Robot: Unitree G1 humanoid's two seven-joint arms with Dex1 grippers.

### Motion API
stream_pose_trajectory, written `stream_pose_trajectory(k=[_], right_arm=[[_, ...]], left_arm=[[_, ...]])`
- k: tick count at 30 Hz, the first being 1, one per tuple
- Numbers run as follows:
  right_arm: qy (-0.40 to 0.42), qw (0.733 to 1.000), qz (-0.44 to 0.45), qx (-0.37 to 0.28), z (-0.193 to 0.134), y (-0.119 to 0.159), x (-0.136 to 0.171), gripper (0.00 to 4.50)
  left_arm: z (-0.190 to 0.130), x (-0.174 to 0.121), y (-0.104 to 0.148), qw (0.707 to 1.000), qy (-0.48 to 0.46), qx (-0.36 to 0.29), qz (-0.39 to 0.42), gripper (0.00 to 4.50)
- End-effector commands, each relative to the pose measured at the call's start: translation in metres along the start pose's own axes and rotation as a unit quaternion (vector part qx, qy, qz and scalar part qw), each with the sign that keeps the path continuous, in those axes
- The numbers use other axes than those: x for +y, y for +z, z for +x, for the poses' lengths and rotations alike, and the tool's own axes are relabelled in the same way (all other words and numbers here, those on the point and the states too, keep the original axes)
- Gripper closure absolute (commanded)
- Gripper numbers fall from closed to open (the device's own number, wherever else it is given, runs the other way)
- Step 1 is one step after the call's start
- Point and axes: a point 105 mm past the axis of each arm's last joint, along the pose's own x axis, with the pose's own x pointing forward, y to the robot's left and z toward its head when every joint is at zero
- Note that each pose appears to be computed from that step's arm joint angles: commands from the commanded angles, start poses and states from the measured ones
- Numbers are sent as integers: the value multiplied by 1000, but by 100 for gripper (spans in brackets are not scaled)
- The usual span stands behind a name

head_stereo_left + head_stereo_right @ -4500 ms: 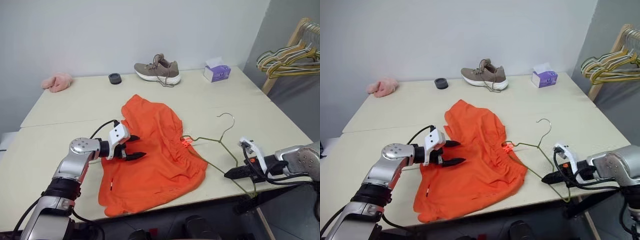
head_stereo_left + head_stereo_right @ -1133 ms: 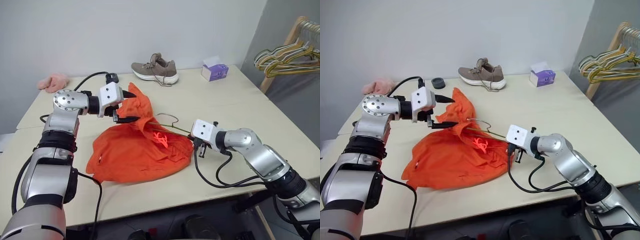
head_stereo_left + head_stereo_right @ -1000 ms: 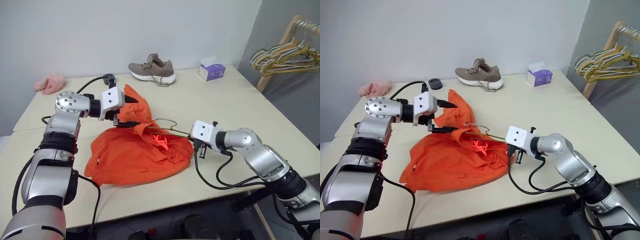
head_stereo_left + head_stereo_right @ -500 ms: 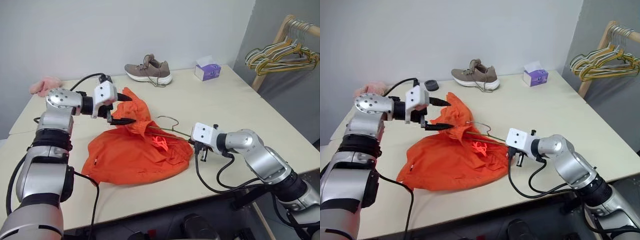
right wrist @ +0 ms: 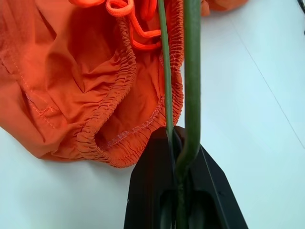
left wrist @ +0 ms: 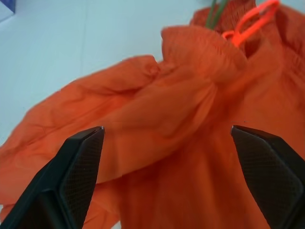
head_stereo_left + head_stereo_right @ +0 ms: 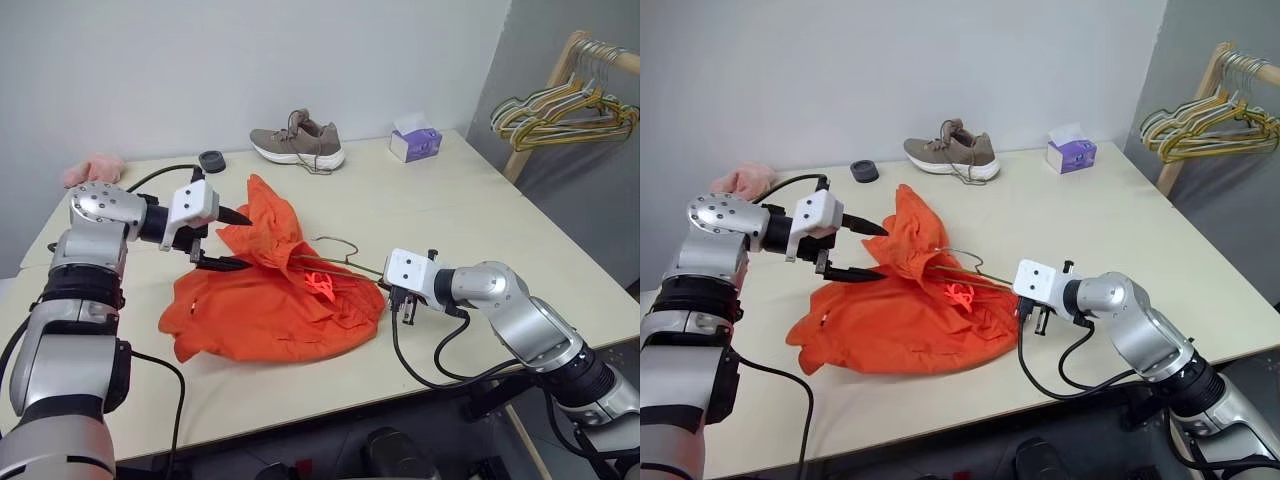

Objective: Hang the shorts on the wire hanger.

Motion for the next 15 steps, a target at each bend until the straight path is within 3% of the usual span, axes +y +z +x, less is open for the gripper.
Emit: stream_pose_trajectory(k=[1, 14, 15], right_arm=[[-13, 999, -17, -26, -6, 17, -8, 450], [-4, 998, -40, -56, -8, 36, -4, 450], [-4, 998, -41, -57, -8, 36, -4, 450]], left_arm=[[13, -1, 8, 998, -1, -3, 58, 3], [49, -13, 13, 997, -37, -15, 68, 3], [49, -14, 13, 997, -39, -15, 61, 20]])
